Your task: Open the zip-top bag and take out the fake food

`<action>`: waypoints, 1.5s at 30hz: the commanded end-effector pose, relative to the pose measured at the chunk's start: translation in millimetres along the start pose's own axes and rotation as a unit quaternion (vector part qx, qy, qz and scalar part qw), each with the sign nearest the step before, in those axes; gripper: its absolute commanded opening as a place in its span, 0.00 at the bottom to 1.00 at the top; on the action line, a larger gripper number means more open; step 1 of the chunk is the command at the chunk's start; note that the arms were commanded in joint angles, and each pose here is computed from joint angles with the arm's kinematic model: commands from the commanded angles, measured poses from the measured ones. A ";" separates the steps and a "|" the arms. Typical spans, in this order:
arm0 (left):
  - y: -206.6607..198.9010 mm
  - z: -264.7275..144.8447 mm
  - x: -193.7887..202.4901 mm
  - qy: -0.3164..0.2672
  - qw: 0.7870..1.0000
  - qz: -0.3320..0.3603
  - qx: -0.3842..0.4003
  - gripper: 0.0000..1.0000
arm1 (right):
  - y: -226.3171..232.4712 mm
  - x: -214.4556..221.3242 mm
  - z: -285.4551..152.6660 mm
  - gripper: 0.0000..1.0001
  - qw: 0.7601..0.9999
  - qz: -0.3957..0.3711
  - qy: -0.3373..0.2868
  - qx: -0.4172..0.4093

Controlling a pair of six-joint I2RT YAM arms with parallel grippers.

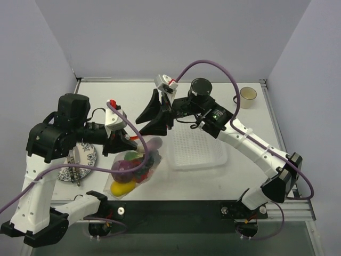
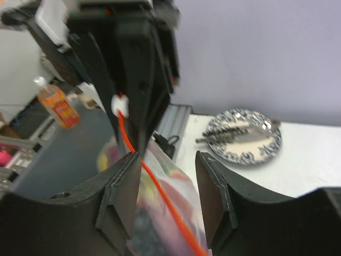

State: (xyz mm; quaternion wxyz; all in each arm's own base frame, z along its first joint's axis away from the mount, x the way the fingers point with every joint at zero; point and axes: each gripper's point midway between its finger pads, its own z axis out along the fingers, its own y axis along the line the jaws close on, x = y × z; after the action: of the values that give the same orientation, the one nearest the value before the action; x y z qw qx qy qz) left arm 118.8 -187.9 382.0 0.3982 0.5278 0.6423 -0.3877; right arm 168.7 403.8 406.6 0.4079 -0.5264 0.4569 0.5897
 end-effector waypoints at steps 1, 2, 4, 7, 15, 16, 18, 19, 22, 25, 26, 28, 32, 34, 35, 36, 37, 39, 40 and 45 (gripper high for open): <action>-13.4 1.1 1.1 -0.002 0.999 0.001 0.042 0.00 | 32.2 -48.2 0.1 0.48 0.993 -0.034 -0.069 -0.092; -11.0 2.5 2.9 0.002 0.999 -0.001 0.042 0.00 | 33.2 -49.2 -0.2 0.48 0.993 -0.032 -0.070 -0.093; -6.7 3.8 4.2 0.005 0.999 -0.002 0.035 0.00 | 33.8 -48.3 1.4 0.48 0.993 -0.030 -0.066 -0.095; 1.7 3.6 1.9 0.001 1.000 0.003 0.010 0.00 | 33.3 -44.1 5.2 0.49 0.994 -0.025 -0.056 -0.094; 15.7 1.9 2.3 -0.004 0.999 0.004 -0.040 0.00 | 8.5 -3.5 20.8 0.45 0.996 -0.080 0.023 0.019; 16.4 1.4 2.6 -0.003 0.999 0.004 -0.044 0.00 | 6.9 -2.7 22.6 0.43 0.995 -0.090 0.024 0.029; 18.2 1.1 2.1 -0.004 0.999 0.004 -0.050 0.00 | 0.3 -2.5 23.4 0.42 0.994 -0.099 0.022 0.051; 18.9 1.2 2.5 -0.004 0.999 0.005 -0.052 0.00 | 0.6 -3.6 24.1 0.42 0.993 -0.100 0.020 0.052; 20.8 2.9 5.7 -0.001 0.999 0.000 -0.053 0.00 | 0.5 -9.2 25.8 0.41 0.993 -0.103 0.005 0.056; 21.5 5.0 10.2 0.002 0.999 -0.004 -0.051 0.00 | 1.9 -14.1 26.5 0.39 0.993 -0.107 -0.006 0.055; 21.7 5.1 10.5 0.001 0.999 -0.003 -0.052 0.00 | 3.0 -17.4 25.6 0.39 0.992 -0.110 -0.011 0.057; 21.3 5.5 12.5 0.002 0.999 -0.004 -0.052 0.00 | 3.9 -16.9 24.5 0.39 0.992 -0.109 -0.014 0.057; 21.4 6.1 13.7 0.003 0.999 -0.005 -0.051 0.00 | 20.2 -25.5 21.7 0.41 0.996 -0.089 -0.029 0.015; 21.2 6.2 13.6 0.002 0.999 -0.004 -0.050 0.00 | 27.9 -29.6 19.3 0.44 0.996 -0.082 -0.032 -0.009; 20.6 5.9 12.5 0.001 0.999 -0.003 -0.049 0.00 | 32.0 -31.9 18.6 0.44 0.996 -0.083 -0.037 -0.025; 20.7 5.6 12.2 0.001 0.999 -0.002 -0.050 0.00 | 31.9 -34.4 16.2 0.44 0.996 -0.067 -0.042 -0.029; 20.4 5.7 11.7 0.000 0.999 -0.002 -0.049 0.00 | 31.3 -34.4 15.2 0.45 0.997 -0.058 -0.047 -0.030; 20.1 5.3 10.8 -0.002 0.999 -0.001 -0.050 0.00 | 27.8 -40.0 14.1 0.44 0.996 -0.059 -0.059 -0.031; 20.2 5.3 10.6 -0.002 0.999 -0.002 -0.050 0.00 | 25.5 -37.8 15.2 0.43 0.997 -0.054 -0.056 -0.029; 21.4 5.9 10.5 -0.002 0.999 -0.002 -0.051 0.00 | 22.0 -33.2 18.1 0.41 0.997 -0.047 -0.054 -0.024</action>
State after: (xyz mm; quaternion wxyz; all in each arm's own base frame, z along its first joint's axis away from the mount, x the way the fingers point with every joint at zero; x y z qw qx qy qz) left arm 139.4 -179.9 349.3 0.3901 0.4943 0.6951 -0.3470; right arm 160.4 421.7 419.5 0.4313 -0.5163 0.4416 0.5937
